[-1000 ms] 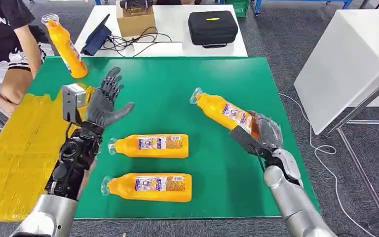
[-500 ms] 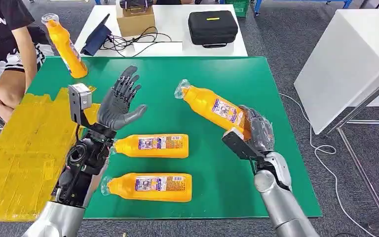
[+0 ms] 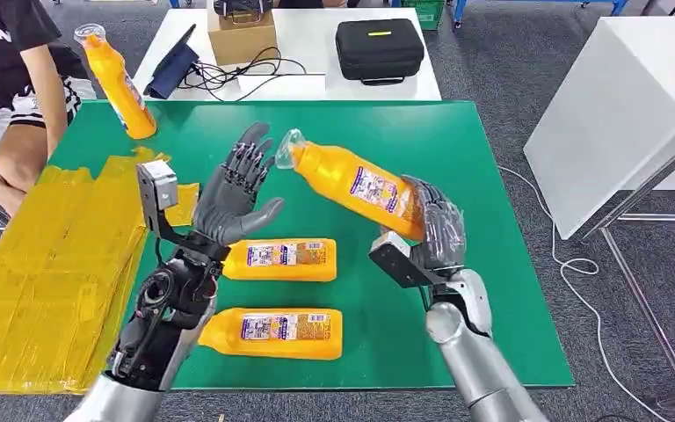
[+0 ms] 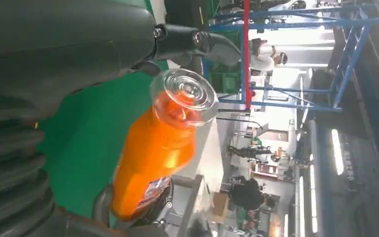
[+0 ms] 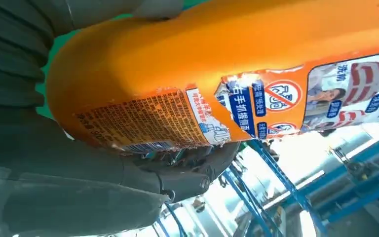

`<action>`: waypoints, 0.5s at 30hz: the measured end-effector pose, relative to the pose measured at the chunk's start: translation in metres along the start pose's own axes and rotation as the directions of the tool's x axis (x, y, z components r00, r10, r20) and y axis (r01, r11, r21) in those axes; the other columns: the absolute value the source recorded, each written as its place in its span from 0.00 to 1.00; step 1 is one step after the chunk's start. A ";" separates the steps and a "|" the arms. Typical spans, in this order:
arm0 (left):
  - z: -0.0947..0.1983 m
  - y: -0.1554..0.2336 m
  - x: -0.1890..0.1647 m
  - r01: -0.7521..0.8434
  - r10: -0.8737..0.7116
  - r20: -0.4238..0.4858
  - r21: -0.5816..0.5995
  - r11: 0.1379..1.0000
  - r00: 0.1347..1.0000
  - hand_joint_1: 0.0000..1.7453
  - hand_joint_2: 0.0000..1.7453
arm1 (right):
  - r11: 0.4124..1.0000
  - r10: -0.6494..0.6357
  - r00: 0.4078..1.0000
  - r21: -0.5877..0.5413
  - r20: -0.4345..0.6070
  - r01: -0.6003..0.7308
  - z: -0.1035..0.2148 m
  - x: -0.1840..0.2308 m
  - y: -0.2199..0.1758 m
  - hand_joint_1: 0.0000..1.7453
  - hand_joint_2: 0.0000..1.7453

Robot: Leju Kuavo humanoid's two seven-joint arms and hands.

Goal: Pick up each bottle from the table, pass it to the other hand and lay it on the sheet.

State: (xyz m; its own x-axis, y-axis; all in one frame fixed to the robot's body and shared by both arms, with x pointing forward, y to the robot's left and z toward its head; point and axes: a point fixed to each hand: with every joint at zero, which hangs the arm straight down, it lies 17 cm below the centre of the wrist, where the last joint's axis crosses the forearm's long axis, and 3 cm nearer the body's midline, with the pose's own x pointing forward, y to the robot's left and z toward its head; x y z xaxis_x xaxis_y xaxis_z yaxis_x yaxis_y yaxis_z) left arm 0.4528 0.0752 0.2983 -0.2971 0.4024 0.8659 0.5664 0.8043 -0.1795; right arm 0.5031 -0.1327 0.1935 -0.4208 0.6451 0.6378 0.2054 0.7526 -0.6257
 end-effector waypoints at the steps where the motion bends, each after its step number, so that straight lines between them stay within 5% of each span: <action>1: 0.000 -0.002 -0.001 -0.003 0.003 -0.001 -0.001 1.000 1.000 0.00 1.00 | 1.000 0.000 1.000 -0.004 0.006 0.000 0.000 0.002 0.000 1.00 1.00; 15: -0.001 -0.004 -0.004 -0.051 0.051 -0.004 0.032 0.998 0.999 0.00 1.00 | 0.999 -0.027 0.999 -0.024 0.041 0.028 -0.003 0.020 0.004 1.00 1.00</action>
State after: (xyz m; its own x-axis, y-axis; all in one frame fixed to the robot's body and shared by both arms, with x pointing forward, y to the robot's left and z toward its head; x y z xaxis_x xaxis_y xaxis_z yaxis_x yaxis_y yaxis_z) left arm 0.4530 0.0700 0.2956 -0.2645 0.4413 0.8575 0.5559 0.7963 -0.2383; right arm 0.4981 -0.1168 0.2047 -0.4618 0.6188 0.6354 0.2152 0.7732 -0.5966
